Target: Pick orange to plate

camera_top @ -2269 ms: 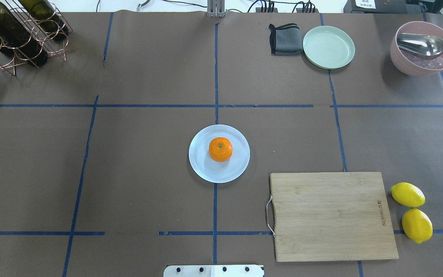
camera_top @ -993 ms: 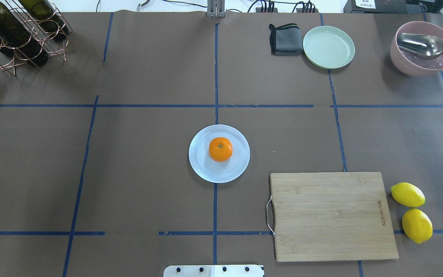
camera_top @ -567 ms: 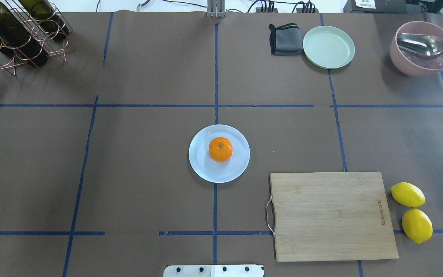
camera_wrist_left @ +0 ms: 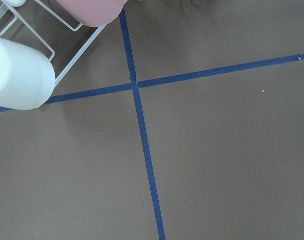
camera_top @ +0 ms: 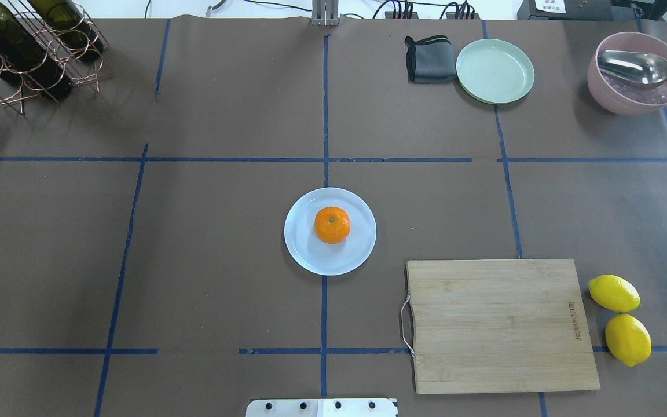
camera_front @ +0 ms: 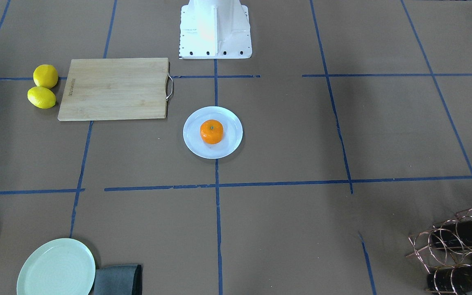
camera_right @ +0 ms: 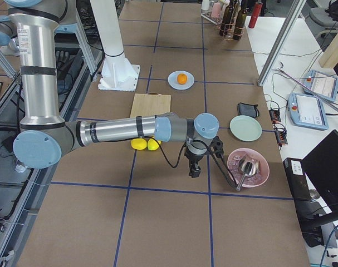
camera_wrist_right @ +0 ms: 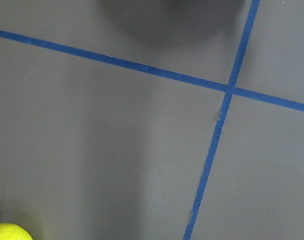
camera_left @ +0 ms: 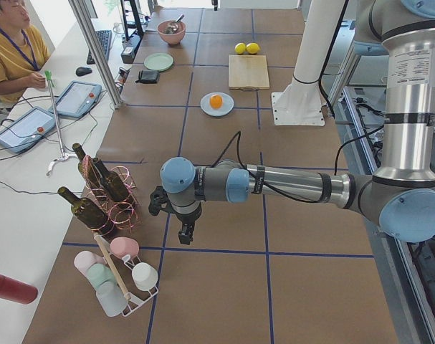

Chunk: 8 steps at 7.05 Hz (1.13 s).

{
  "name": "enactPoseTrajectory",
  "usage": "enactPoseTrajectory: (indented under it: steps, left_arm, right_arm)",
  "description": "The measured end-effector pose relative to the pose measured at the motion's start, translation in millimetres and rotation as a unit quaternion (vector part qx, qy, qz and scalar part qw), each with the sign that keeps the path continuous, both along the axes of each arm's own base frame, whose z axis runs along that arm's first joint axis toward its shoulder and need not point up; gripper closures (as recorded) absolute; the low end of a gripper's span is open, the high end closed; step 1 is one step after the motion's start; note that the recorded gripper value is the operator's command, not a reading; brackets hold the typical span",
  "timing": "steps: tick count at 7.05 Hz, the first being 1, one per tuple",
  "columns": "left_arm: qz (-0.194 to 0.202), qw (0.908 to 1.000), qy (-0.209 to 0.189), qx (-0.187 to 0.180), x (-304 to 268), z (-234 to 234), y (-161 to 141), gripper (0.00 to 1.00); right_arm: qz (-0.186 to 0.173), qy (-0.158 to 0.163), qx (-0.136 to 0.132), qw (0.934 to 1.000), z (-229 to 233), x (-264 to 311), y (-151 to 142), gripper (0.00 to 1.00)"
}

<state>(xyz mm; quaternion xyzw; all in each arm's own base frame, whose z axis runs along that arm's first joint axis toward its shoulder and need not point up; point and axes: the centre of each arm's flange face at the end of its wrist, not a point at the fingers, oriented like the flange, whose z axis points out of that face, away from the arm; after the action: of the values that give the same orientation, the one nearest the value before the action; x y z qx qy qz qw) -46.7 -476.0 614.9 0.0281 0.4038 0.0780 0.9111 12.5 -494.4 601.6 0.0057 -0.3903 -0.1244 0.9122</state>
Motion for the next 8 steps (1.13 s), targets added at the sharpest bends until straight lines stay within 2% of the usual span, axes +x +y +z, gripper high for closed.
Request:
enactPoseTrajectory:
  steps: [5,8]
  left_arm:
    - [-0.003,0.9999,-0.002,-0.012,-1,9,3,0.0]
    - [-0.005,0.9998,-0.018,-0.01,-5,11,1,0.0]
  right_arm:
    - [0.005,0.0,0.002,1.0,3,5,-2,0.0]
    - [0.012,0.0,0.005,0.9999,0,11,-3,0.0]
